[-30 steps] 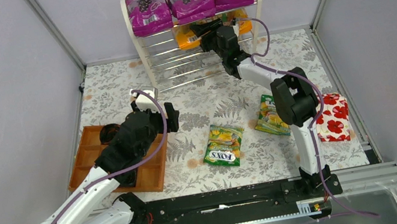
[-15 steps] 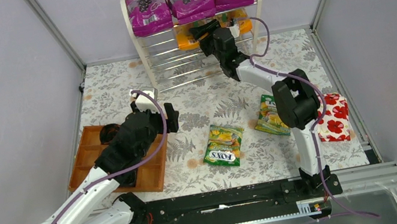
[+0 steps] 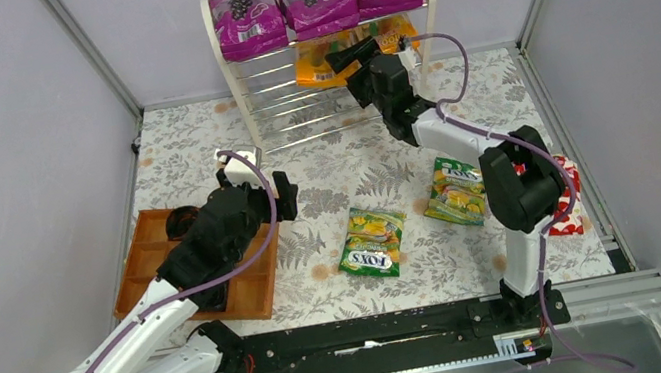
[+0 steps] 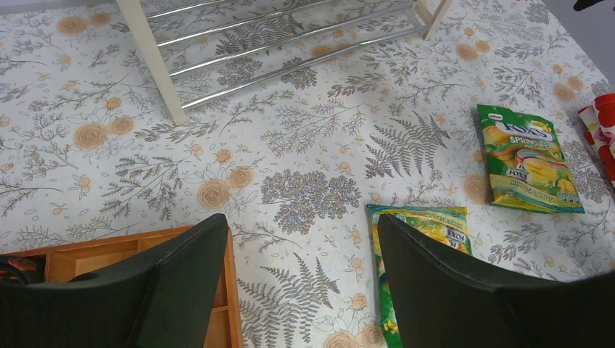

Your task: Place and organize the candy bags onto the shelf

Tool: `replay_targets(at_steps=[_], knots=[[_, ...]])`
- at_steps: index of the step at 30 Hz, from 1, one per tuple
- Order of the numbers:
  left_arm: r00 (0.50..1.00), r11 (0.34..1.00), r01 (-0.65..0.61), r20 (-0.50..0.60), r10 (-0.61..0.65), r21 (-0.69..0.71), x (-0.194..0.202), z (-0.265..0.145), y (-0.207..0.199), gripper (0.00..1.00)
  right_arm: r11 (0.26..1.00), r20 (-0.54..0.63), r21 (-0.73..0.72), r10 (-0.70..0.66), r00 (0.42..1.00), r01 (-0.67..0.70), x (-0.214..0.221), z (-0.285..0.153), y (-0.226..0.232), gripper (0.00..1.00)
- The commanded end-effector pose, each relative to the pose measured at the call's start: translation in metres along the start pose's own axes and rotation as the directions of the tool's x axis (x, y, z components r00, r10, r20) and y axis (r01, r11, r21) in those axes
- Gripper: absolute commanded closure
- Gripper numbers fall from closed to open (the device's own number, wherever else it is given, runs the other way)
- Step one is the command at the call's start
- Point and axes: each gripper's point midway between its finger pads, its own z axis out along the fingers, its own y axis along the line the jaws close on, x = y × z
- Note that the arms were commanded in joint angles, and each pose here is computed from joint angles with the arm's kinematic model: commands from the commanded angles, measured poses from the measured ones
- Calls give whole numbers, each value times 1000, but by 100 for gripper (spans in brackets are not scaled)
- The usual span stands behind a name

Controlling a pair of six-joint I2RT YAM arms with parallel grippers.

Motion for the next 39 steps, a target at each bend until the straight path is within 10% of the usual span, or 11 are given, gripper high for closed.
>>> replay_targets(at_steps=[1, 19, 39], knots=[[999, 1000, 14, 41, -14, 3, -9, 0, -1, 20, 997, 36, -81, 17, 999, -14, -15, -18, 32, 2], [999, 1000, 10, 34, -10, 9, -7, 2, -3, 19, 995, 43, -64, -75, 996, 77, -11, -15, 30, 48], [999, 1000, 11, 32, -11, 13, -6, 2, -3, 18, 978, 212, 87, -205, 956, 190, -45, 4, 12, 47]])
